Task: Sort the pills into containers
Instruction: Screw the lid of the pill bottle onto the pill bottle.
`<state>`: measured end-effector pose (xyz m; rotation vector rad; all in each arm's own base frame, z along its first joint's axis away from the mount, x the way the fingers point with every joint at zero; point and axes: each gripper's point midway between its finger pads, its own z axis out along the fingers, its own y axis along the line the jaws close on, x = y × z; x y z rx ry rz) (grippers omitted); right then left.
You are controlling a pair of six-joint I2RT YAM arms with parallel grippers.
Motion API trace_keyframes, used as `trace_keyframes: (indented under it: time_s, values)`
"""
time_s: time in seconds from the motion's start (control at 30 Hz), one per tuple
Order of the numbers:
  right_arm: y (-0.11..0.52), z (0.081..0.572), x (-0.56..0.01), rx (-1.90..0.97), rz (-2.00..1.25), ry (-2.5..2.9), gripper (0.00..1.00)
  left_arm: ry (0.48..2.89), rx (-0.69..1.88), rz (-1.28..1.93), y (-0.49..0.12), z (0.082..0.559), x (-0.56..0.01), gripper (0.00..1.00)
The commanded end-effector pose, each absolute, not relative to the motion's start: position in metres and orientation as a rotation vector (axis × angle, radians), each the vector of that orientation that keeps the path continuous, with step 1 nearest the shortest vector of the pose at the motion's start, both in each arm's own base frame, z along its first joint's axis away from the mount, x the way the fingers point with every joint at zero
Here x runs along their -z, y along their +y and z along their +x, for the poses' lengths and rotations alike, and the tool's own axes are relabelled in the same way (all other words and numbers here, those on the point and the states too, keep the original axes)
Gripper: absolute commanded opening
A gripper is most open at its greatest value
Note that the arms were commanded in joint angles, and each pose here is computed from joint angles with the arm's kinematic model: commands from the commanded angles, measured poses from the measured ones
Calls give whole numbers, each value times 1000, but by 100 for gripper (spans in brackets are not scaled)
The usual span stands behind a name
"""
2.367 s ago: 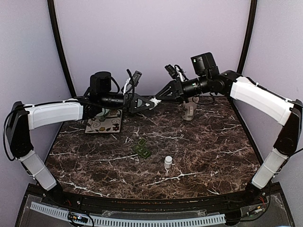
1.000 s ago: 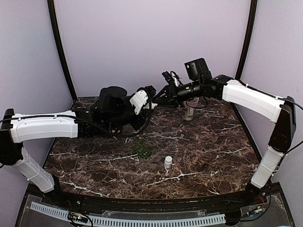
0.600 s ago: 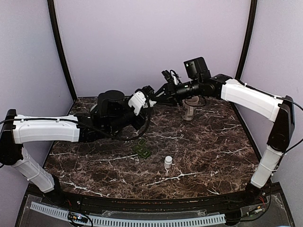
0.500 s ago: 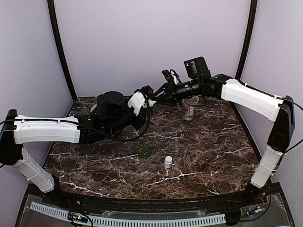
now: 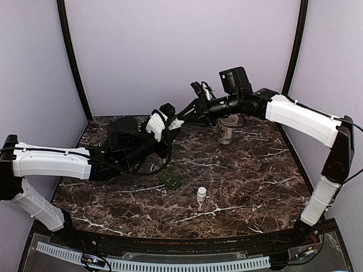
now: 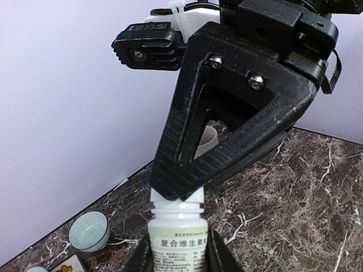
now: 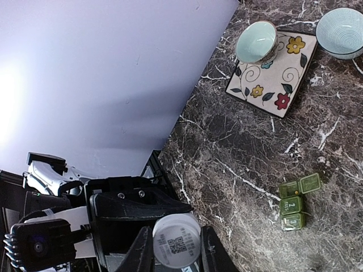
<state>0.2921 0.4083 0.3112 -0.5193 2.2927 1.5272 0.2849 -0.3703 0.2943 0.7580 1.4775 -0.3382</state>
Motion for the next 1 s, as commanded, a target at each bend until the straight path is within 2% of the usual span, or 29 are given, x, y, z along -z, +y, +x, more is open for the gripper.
trace_keyframes:
  time_s: [0.0,0.4,0.97]
  values:
    - [418,292,-294,-1478,-525,2310,20,1161,641,677,-382,231,-397,0]
    - [414,292,-296,-1448,-529,2297,37,1159,665,655,-375,227,-399,0]
    - [405,294,-310,-1403,-508,2258,39,1175,654,639,-367,227,-394,0]
